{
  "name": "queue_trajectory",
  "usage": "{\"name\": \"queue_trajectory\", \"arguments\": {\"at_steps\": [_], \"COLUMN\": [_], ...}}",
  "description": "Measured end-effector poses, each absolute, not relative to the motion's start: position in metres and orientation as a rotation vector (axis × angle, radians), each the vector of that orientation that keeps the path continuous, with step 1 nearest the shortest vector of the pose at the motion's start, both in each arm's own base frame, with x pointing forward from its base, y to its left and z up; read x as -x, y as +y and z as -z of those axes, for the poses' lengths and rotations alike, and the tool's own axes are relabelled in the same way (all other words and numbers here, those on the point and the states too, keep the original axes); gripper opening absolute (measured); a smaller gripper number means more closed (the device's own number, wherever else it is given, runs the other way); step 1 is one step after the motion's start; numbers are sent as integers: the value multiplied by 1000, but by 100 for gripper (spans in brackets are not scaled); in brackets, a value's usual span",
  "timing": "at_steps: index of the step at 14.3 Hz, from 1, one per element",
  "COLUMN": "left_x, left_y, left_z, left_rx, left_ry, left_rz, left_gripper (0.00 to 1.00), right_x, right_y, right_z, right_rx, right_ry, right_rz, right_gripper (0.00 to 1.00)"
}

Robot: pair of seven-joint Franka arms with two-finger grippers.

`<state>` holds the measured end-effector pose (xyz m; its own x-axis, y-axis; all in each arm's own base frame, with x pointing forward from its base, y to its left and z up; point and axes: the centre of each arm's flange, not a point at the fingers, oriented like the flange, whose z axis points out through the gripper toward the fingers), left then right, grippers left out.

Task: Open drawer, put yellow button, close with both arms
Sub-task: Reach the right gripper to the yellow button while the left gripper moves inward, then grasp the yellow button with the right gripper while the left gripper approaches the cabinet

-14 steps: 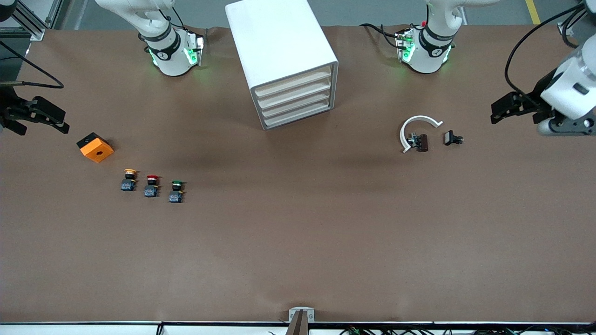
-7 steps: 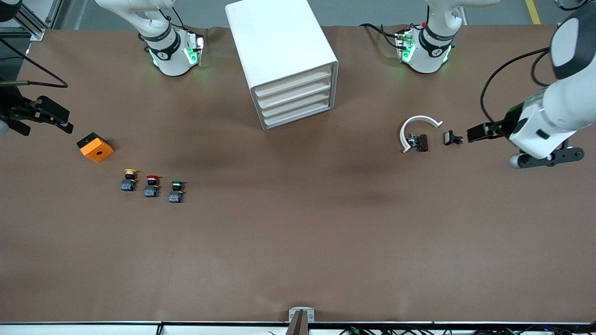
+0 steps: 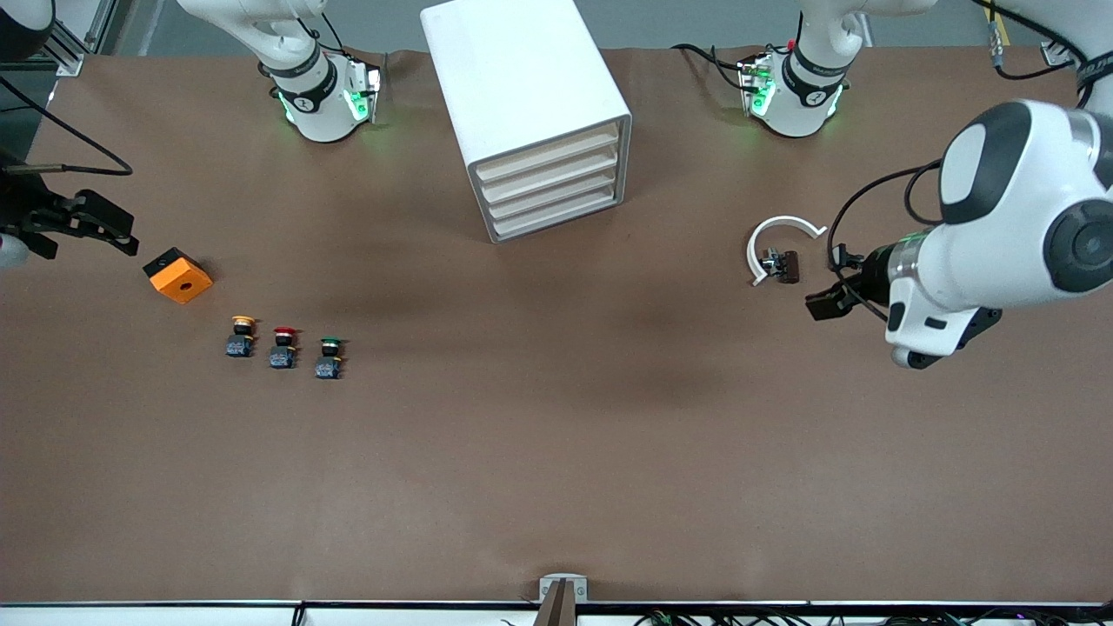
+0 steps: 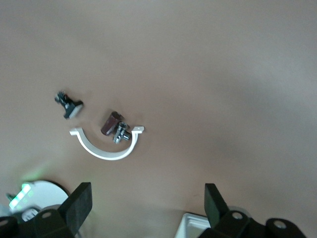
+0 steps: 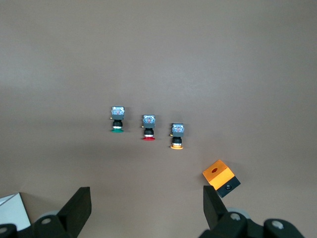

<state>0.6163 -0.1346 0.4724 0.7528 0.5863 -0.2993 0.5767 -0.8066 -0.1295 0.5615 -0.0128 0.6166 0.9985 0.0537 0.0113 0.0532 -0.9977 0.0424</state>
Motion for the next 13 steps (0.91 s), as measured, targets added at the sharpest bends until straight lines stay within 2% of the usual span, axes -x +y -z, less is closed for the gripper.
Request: {"name": "queue_trajectory", "arguments": {"at_steps": [3,7,10,13], "left_x": [-622,-625,-626,-628], "left_y": [-140,-152,-165,-172], "left_z": [-451,-427,-401,-384], "left_rx": [2821,2627,2434,2294], "left_ry": [-1166,-1484,-1688,-1817], "left_rz": [-587,-707,-807,-884], "left_gripper": [100,100,100,100], "right_x": [-569,-597,-611,-604], "right_y": [-15,-38,-59,-86], "right_z": [-593,-500,-439,-380], "right_rx": [-3094,-3012,-3015,-3028], "right_ry": [79,63,45,53], "right_rz": [64,296,251,132], "right_gripper": [100,100,100,100]}}
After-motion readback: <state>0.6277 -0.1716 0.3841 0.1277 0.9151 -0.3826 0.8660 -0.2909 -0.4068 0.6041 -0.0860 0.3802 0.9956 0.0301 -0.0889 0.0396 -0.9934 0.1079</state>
